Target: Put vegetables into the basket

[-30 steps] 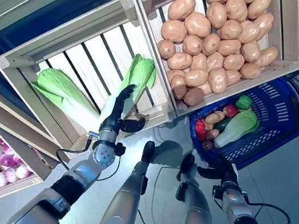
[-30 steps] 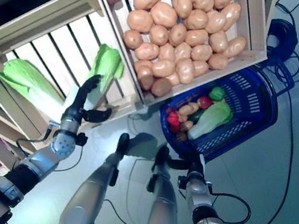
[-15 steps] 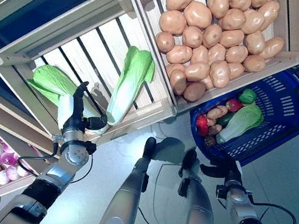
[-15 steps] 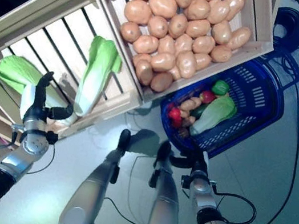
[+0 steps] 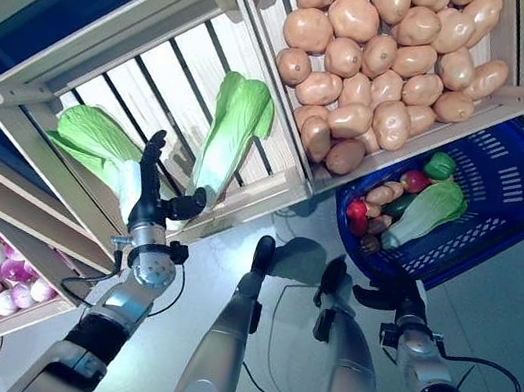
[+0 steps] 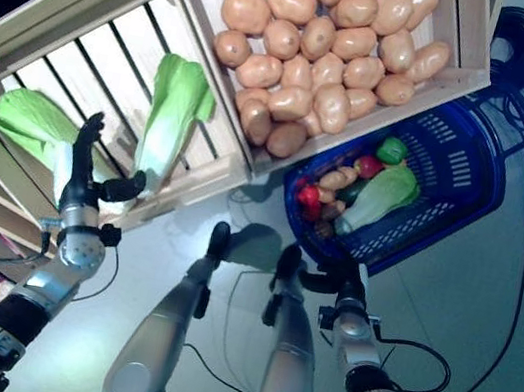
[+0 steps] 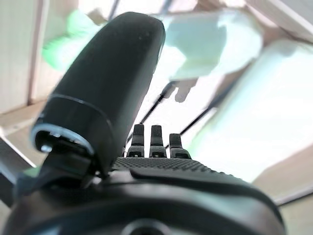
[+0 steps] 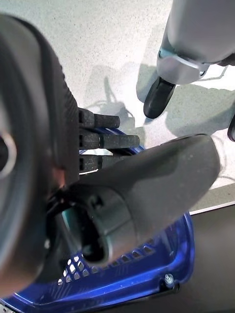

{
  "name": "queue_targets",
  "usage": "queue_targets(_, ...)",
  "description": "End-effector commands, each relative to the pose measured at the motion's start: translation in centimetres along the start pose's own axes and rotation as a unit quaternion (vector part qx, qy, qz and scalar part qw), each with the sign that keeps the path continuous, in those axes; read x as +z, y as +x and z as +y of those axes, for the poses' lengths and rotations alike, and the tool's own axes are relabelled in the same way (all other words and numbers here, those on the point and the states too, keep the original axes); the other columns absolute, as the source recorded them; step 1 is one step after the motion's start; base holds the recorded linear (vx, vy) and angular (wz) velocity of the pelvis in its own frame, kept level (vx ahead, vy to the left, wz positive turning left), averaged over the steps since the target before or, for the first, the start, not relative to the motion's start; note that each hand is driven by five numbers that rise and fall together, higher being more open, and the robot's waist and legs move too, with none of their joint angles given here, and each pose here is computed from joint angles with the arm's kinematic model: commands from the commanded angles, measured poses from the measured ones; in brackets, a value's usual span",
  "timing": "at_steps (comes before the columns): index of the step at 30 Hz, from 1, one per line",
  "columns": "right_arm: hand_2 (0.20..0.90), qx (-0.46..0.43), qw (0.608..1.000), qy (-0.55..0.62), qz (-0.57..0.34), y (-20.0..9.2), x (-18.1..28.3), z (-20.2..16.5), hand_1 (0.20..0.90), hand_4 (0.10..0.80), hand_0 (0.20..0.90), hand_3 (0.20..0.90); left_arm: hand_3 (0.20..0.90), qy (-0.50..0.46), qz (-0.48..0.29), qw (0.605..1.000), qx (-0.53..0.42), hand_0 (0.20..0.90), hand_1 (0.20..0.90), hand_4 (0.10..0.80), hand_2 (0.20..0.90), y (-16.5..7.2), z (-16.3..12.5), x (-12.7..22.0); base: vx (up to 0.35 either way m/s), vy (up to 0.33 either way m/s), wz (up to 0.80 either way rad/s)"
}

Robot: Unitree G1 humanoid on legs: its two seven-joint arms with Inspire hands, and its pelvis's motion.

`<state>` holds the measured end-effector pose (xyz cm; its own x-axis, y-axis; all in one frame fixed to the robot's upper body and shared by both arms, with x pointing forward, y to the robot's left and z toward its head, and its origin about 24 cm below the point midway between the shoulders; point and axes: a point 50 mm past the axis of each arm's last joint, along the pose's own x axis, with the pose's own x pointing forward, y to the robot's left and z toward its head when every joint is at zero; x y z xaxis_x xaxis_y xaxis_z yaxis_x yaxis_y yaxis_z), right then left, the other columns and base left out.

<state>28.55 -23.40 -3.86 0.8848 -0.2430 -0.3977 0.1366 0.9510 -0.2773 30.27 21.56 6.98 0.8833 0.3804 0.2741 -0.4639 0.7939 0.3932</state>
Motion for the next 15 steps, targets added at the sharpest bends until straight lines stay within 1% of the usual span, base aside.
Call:
queue_targets(1,0.900,0.008,1.000,0.016,0.020,-0.7,-1.0,1.5,0.900,0.800,0.900,0.900,0.900,-0.064,-0.102,0.992,0.042,0.900,0.900,0.800,0.900,1.0,1.4,3.9,-0.008,-0.032,0.00)
queue_targets(2,0.900,0.010,1.000,0.017,0.018,-0.6,-0.8,1.8,0.900,0.800,0.900,0.900,0.900,-0.067,-0.118,0.990,0.034,0.900,0.900,0.800,0.900,1.0,0.7,4.9,0.000,0.000,0.00)
queue_targets(7,0.900,0.018,1.000,0.018,0.016,-0.3,-0.1,2.4,0.900,0.800,0.900,0.900,0.900,-0.062,-0.135,0.989,0.026,0.900,0.900,0.800,0.900,1.5,-0.5,6.4,0.000,0.000,0.00)
queue_targets(12,0.900,0.026,0.999,0.008,0.018,-0.1,0.3,2.8,0.900,0.800,0.900,0.900,0.900,-0.069,-0.136,0.988,0.040,0.900,0.900,0.800,0.900,2.4,-1.2,7.6,-0.007,0.019,-0.04)
queue_targets(15,0.900,0.036,0.999,0.005,0.017,0.0,0.6,3.4,0.900,0.800,0.900,0.900,0.900,-0.052,-0.149,0.986,0.062,0.900,0.900,0.800,0.900,3.5,-1.5,9.1,0.000,0.000,0.00)
